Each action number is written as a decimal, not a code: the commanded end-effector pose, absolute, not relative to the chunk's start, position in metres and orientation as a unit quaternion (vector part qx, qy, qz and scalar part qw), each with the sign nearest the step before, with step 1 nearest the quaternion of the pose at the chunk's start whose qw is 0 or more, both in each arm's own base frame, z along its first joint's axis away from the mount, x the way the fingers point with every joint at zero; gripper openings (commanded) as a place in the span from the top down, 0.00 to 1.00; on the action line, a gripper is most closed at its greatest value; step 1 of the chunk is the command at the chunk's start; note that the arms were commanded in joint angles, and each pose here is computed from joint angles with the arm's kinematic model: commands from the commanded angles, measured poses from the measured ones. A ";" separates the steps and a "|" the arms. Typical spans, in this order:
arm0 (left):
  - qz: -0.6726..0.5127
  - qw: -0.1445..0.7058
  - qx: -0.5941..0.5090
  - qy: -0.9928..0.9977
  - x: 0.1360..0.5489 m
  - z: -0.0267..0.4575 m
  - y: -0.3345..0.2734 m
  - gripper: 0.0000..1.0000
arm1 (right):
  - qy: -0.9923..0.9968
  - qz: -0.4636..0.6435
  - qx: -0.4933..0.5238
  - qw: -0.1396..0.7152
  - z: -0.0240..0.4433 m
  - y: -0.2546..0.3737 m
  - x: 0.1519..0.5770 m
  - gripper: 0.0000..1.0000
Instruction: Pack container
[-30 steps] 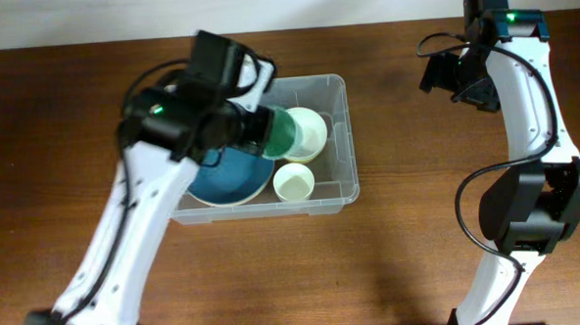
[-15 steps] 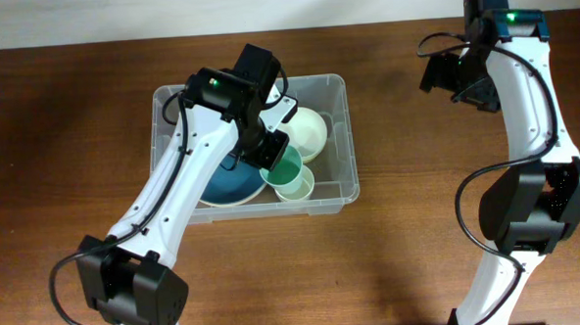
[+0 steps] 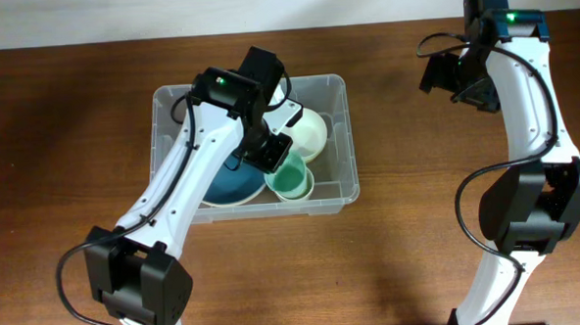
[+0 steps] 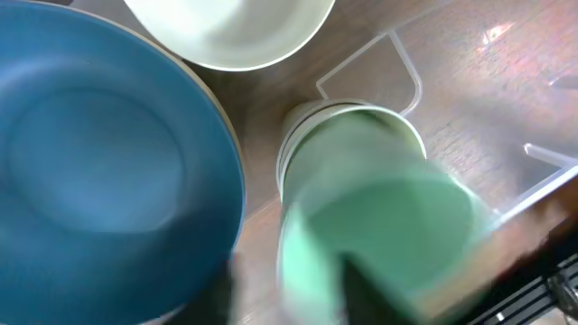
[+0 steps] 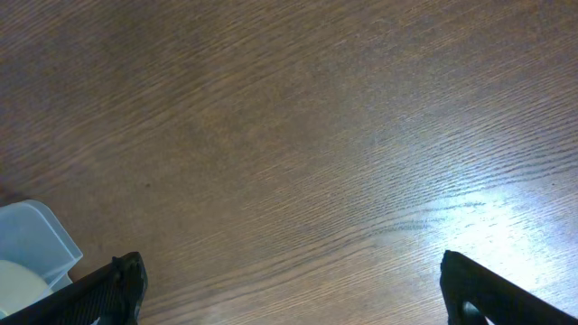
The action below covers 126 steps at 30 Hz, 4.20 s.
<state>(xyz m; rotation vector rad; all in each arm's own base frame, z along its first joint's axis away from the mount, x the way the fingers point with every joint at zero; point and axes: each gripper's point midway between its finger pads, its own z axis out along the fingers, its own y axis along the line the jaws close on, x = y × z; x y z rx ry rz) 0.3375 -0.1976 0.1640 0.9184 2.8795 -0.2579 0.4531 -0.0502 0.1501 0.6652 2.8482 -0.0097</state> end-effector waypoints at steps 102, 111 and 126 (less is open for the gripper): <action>-0.014 0.318 -0.152 0.936 0.383 0.233 0.091 0.00 | 0.857 0.066 0.042 0.510 0.433 0.035 0.253 0.01; -0.014 0.318 -0.152 0.936 0.383 0.233 0.091 0.00 | 0.748 0.080 -0.002 0.659 0.363 0.021 0.257 0.01; -0.014 0.318 -0.152 0.936 0.383 0.233 0.091 0.00 | 0.650 0.071 -0.038 0.756 0.272 0.027 0.221 0.01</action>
